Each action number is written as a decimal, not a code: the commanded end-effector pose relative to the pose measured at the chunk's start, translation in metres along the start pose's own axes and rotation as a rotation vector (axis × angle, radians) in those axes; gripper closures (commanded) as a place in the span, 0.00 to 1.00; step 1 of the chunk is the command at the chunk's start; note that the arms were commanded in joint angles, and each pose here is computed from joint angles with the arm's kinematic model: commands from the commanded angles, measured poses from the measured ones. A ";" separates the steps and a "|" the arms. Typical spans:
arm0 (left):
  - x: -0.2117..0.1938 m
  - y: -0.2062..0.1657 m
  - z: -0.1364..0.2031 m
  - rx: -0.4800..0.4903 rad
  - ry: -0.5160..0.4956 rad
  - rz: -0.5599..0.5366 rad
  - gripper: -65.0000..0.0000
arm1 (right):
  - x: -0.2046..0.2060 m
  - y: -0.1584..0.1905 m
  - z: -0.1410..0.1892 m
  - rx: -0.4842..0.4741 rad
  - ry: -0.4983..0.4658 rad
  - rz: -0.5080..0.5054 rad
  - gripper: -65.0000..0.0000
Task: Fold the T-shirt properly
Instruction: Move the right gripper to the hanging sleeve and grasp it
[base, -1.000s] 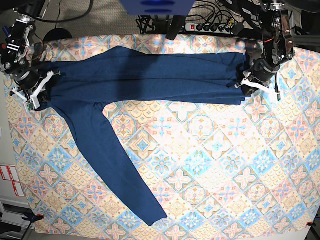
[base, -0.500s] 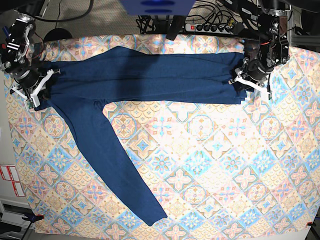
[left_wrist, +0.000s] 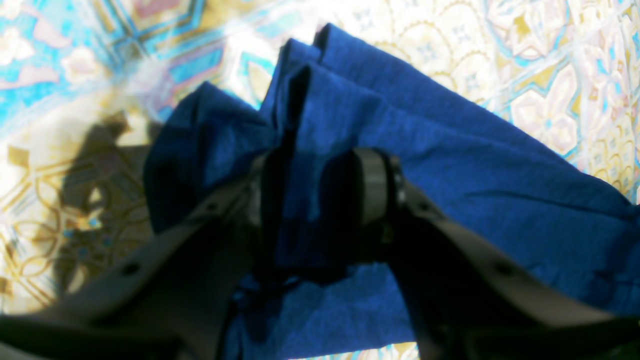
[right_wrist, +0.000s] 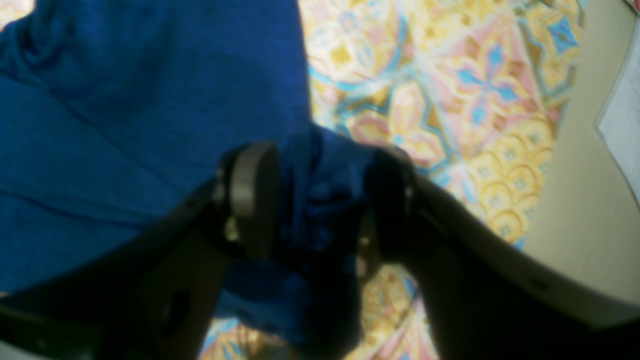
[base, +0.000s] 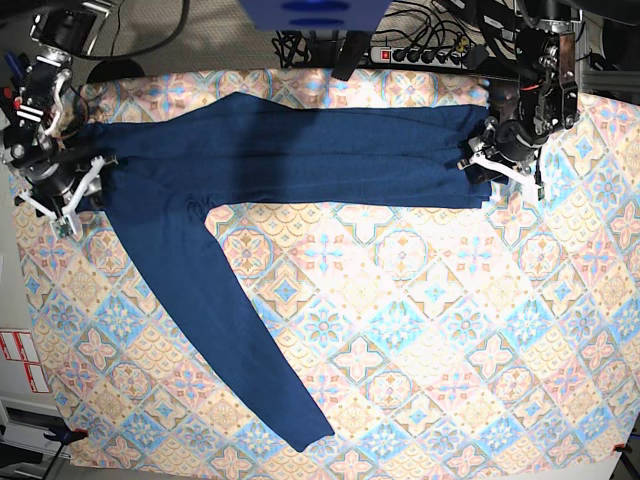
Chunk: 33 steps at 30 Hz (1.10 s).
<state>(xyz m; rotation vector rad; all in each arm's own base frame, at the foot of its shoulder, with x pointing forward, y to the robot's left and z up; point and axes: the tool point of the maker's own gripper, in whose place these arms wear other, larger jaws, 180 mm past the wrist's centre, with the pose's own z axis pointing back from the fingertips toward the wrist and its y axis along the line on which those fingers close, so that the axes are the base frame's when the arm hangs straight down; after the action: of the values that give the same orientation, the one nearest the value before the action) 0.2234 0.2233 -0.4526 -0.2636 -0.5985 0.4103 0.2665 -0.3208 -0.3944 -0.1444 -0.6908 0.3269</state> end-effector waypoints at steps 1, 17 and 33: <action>0.011 -0.002 0.003 -0.010 -0.033 -0.006 0.66 | 0.034 -0.018 0.003 -0.040 -0.091 0.004 0.53; 0.009 -0.002 0.003 -0.012 -0.028 -0.002 0.65 | 0.120 0.032 -0.103 0.236 -0.138 -0.108 0.53; 0.003 -0.007 0.001 -0.022 -0.024 0.014 0.65 | 0.138 0.044 -0.125 0.306 -0.255 -0.194 0.53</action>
<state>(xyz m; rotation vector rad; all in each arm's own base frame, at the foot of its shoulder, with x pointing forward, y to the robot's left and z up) 0.2209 0.2173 -0.4551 -0.2786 -0.5954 0.4326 0.4207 -0.2217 -0.4390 0.2781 -0.8318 0.2677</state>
